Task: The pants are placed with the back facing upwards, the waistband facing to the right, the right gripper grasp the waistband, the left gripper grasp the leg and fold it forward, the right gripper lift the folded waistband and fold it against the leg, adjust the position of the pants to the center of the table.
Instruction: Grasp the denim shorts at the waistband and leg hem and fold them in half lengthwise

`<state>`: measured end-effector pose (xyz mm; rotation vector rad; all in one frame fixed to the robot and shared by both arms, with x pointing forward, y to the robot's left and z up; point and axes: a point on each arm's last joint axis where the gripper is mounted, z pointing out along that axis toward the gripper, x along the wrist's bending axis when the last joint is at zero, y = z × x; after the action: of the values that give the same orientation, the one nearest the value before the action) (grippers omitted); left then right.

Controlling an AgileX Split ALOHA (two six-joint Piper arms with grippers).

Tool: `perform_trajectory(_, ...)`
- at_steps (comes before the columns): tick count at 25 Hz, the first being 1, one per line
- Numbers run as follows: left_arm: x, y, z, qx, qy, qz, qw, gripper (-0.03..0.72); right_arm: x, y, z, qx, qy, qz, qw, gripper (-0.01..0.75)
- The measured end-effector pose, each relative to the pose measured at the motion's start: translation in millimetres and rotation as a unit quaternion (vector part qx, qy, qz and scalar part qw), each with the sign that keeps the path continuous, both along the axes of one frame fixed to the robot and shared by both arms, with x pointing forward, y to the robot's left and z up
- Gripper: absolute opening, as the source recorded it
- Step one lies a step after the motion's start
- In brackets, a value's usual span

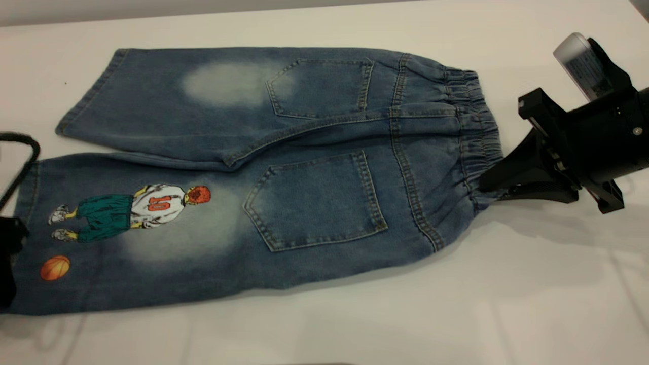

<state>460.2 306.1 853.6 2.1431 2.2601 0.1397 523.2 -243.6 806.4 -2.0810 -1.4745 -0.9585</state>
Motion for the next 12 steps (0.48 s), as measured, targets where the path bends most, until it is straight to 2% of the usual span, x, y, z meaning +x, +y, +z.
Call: perform_trajectory(12,5.5,-0.4,-28.6,0.0,0.004,-0.03,1.0,0.438,0.0,0.0,0.0,-0.002,-0.004,0.004,1.0,0.037)
